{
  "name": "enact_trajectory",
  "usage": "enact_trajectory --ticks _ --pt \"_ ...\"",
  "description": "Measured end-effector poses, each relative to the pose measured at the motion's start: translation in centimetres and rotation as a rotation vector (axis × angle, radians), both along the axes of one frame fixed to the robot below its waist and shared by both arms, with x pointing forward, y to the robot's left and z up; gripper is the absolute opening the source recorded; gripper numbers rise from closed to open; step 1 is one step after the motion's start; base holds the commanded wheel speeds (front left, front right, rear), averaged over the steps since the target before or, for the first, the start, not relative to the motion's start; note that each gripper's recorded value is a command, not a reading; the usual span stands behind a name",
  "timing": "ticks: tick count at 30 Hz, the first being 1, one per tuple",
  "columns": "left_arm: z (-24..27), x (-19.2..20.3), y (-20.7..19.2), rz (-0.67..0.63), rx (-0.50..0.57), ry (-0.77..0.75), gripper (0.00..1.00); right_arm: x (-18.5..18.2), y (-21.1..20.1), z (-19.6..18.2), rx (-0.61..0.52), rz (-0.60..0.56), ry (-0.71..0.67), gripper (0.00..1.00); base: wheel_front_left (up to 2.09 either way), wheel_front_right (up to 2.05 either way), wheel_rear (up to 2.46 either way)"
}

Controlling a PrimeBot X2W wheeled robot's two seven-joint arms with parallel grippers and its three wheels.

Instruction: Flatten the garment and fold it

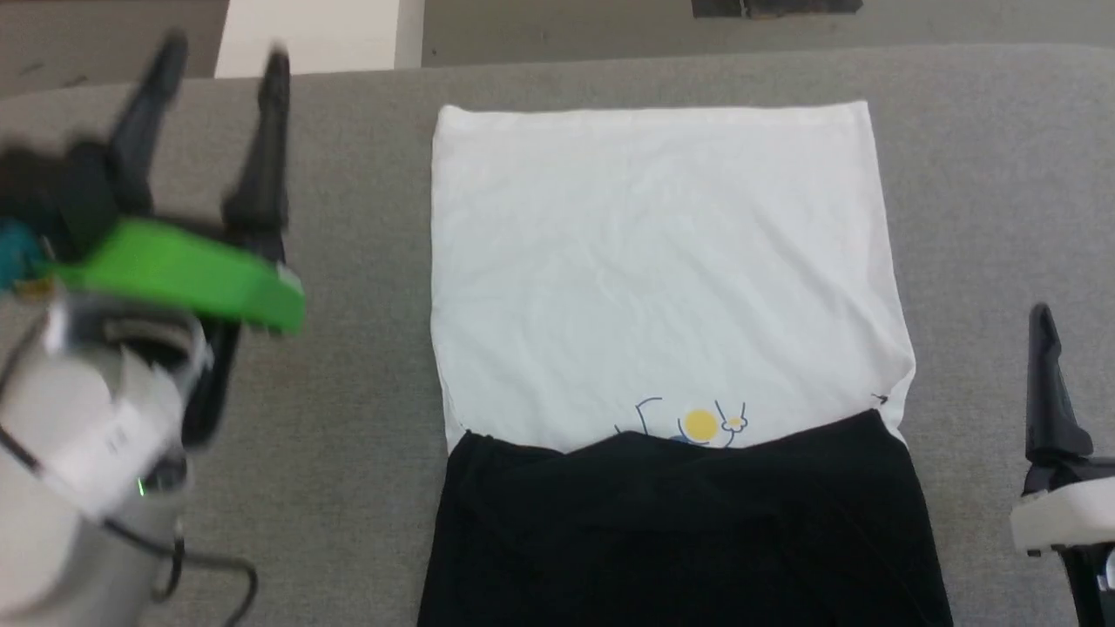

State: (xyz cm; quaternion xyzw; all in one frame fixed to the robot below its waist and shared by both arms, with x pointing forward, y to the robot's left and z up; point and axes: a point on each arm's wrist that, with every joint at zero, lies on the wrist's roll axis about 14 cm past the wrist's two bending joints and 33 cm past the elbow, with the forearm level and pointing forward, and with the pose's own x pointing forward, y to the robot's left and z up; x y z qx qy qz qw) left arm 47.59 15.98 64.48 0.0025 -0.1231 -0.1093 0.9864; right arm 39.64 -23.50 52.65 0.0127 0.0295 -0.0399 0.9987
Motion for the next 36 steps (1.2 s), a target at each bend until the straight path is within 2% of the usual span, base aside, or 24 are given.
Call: enact_trajectory --ticks 3,7,15,16,21,31,32,36 --pt "0.9 4.1 -0.4 -0.032 -0.028 0.046 1.0 1.4 0.8 -0.6 0.004 0.023 0.005 1.0 0.0 0.0 0.0" --pt "-0.5 8.9 -0.7 -0.049 0.041 0.141 1.0 3.0 1.6 -1.9 0.009 0.046 0.024 1.0 0.0 0.0 0.0" --pt "-10.4 14.6 -2.5 -0.094 0.145 0.462 1.0 4.4 1.5 -6.1 0.01 0.044 0.114 1.0 0.0 0.0 0.0" --pt "-13.7 15.7 -3.0 -0.106 0.177 0.563 1.0 4.7 1.3 -7.4 0.01 0.037 0.139 1.0 0.0 0.0 0.0" --pt "-19.4 16.3 -3.4 -0.123 0.22 0.731 1.0 4.7 0.3 -9.2 0.006 0.007 0.179 1.0 0.0 0.0 0.0" --pt "-27.4 15.7 -5.0 -0.166 0.19 0.963 1.0 4.5 -1.5 -12.0 -0.017 -0.04 0.243 1.0 0.0 0.0 0.0" --pt "-27.7 15.7 -5.0 -0.166 0.192 0.966 0.0 4.6 -1.6 -12.1 -0.019 -0.043 0.247 1.0 0.0 0.0 0.0" --pt "-27.7 15.9 -5.0 -0.17 0.187 0.959 0.0 4.9 -1.6 -12.2 -0.025 -0.042 0.244 1.0 0.0 0.0 0.0"
